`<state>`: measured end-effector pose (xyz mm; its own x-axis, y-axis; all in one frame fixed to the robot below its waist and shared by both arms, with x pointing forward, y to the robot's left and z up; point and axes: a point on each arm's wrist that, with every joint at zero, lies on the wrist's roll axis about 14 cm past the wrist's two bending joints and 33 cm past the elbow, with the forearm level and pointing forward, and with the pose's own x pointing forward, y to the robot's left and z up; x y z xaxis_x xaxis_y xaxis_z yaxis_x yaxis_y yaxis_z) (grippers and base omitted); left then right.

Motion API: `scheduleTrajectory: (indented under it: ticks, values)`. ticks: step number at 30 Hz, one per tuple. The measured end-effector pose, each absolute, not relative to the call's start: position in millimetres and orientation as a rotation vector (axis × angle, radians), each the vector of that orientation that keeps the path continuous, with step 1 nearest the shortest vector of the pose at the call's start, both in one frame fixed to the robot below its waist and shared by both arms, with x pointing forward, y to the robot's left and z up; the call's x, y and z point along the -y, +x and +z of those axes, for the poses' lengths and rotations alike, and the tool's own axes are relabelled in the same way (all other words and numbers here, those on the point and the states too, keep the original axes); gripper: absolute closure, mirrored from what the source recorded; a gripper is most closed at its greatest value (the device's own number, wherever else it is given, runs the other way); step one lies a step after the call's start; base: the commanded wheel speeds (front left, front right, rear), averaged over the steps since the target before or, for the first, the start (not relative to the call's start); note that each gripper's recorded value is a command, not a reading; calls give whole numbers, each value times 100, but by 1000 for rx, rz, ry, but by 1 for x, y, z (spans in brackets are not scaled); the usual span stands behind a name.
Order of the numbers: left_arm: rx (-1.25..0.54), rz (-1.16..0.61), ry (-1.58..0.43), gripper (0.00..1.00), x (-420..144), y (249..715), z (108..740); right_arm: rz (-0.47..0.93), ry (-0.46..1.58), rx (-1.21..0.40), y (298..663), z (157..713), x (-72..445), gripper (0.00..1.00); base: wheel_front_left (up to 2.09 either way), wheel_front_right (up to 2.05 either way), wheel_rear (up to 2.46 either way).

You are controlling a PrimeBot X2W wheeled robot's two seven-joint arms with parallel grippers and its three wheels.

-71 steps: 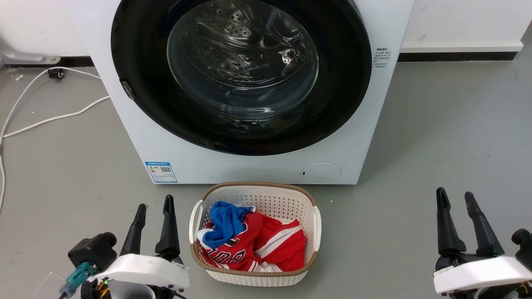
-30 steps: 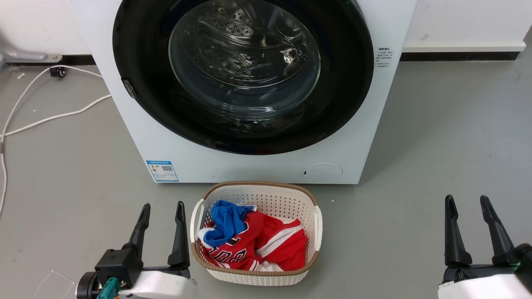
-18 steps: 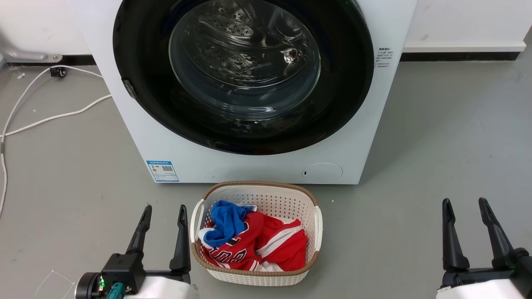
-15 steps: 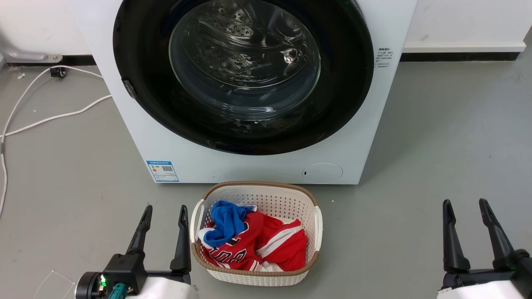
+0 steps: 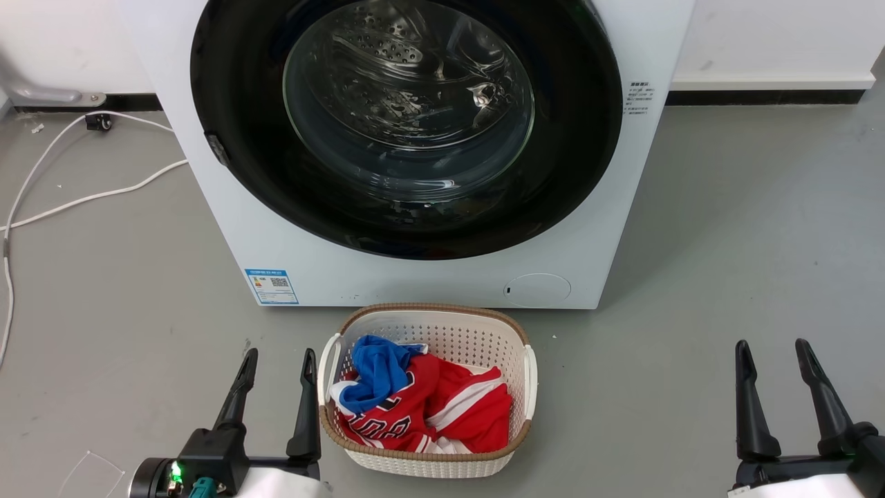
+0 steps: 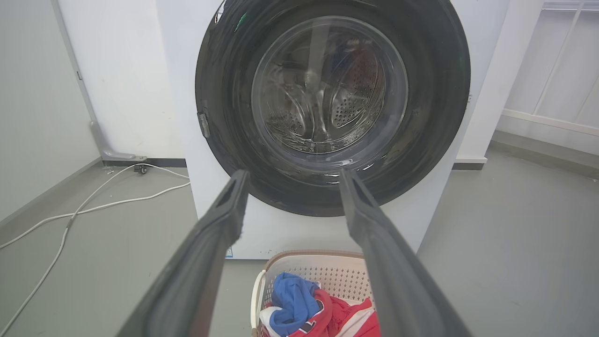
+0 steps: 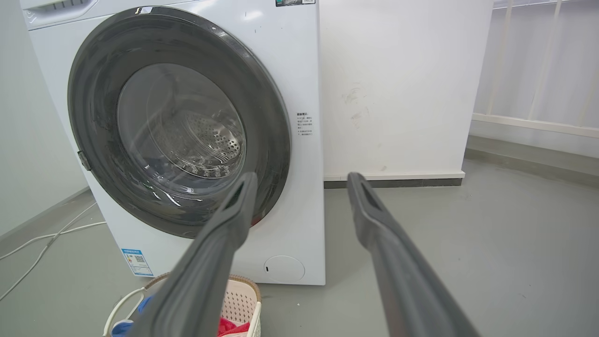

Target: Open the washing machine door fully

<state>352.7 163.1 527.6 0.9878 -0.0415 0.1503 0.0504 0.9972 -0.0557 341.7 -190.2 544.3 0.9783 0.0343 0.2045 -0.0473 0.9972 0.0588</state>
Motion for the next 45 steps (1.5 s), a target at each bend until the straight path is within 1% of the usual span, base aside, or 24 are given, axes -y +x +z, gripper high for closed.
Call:
scheduleTrajectory:
  ticks: [16, 17, 18, 19, 22, 24, 27, 32, 36, 39, 45]
  values:
    - [130, -38, -65, 0, -164, 353, 521, 40, 81, 184, 343, 537, 190, 0, 0, 0, 0]
    - [130, -38, -65, 0, -164, 353, 521, 40, 82, 182, 343, 537, 190, 7, 0, 0, 0]
    - [129, -38, -65, 0, -164, 353, 521, 40, 82, 180, 343, 536, 190, 69, 0, 0, 0]
    - [129, -38, -65, 0, -164, 353, 521, 40, 84, 179, 343, 536, 190, 100, 0, 0, 0]
    - [129, -37, -65, 0, -165, 353, 521, 44, 86, 173, 342, 534, 188, 100, 0, 0, 0]
    - [129, -38, -66, 0, -164, 353, 521, 32, 130, 174, 342, 533, 191, 100, 0, 0, 0]
    - [129, -38, -66, 0, -164, 353, 521, -6, 303, 172, 341, 529, 199, 100, 0, 0, 0]
    - [129, -39, -68, 0, -164, 353, 521, -64, 704, 206, 344, 529, 208, 100, 0, 0, 0]
    - [129, -37, -72, 0, -165, 353, 521, -121, 977, 194, 343, 516, 214, 100, 0, 0, 0]
    - [130, -35, -74, 0, -165, 353, 521, -136, 1140, 185, 343, 511, 210, 100, 0, 0, 0]
    - [129, -34, -79, 0, -165, 353, 521, -152, 1370, 186, 343, 508, 205, 100, 0, 0, 0]
